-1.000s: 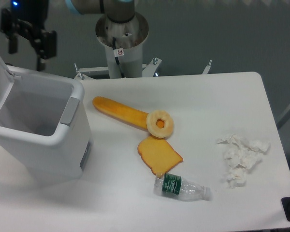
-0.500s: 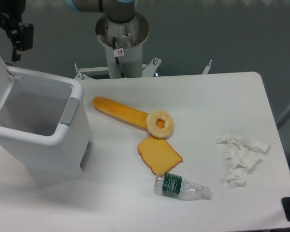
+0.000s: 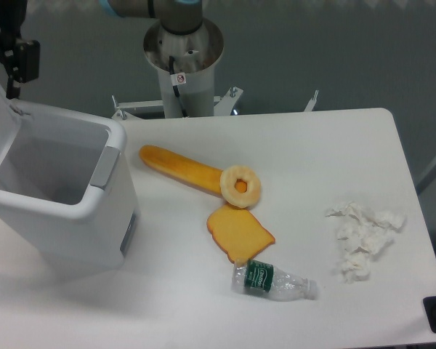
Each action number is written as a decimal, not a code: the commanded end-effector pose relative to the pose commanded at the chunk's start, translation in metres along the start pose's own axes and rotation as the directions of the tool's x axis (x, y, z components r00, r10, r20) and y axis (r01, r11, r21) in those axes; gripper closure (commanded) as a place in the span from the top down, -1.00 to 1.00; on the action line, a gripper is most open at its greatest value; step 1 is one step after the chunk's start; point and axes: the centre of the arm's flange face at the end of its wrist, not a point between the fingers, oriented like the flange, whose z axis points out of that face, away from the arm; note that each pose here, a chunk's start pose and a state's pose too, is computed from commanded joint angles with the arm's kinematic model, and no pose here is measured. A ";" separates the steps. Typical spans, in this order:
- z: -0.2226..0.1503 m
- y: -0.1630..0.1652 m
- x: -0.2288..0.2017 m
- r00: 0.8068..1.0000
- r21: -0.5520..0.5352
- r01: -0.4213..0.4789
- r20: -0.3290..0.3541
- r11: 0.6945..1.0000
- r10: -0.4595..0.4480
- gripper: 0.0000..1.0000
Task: Close the trash can
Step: 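Position the gripper behind the raised lid of the trash can, then push the lid forward and down with the gripper to shut it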
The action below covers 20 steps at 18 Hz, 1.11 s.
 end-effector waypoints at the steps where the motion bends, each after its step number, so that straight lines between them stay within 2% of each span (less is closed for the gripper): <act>1: -0.005 -0.001 0.000 1.000 0.006 -0.002 0.010 1.000 0.002 1.00; 6: -0.019 -0.003 -0.020 0.998 0.024 0.028 0.052 0.999 -0.029 1.00; 20: -0.026 0.006 -0.081 0.985 0.035 0.130 0.107 0.991 -0.133 1.00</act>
